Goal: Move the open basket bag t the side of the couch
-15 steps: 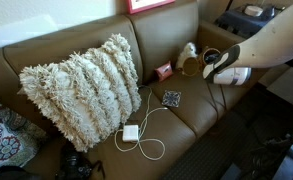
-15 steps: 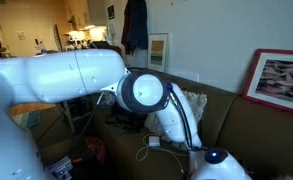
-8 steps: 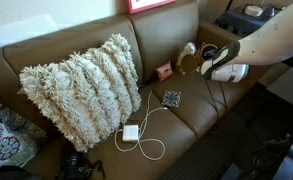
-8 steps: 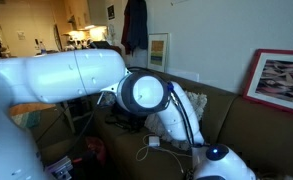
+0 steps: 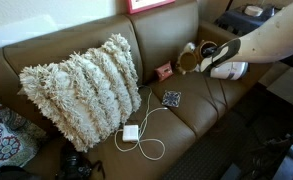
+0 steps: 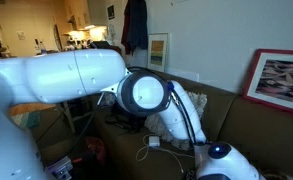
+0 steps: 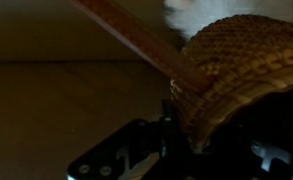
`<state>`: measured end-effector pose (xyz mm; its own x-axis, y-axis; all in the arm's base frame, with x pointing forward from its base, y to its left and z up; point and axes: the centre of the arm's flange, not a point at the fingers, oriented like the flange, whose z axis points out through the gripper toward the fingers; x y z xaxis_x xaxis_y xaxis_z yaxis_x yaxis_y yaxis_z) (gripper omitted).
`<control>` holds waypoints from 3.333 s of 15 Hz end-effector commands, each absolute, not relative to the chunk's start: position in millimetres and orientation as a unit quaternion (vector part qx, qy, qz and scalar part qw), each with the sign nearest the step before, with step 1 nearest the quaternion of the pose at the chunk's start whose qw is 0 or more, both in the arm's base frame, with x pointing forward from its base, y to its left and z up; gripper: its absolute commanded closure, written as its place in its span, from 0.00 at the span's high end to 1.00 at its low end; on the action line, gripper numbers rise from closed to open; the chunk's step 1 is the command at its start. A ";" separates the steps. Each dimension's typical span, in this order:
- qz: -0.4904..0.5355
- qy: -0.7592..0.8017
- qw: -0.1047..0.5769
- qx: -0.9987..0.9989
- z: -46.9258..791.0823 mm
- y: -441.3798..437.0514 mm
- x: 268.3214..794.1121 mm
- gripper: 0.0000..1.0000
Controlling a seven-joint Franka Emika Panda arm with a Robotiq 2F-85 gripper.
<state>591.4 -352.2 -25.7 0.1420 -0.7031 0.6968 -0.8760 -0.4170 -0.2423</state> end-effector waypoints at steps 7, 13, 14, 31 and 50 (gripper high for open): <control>0.395 -0.526 0.108 0.746 -60.3 -363.4 602.2 0.04; 0.382 -0.538 0.100 0.745 -65.8 -362.7 599.5 0.04; 0.380 -0.539 0.098 0.745 -67.0 -362.4 598.9 0.04; 0.376 -0.545 0.097 0.743 -36.9 -350.7 586.4 0.17; 0.282 -0.670 0.174 0.664 -23.1 -345.8 541.5 0.04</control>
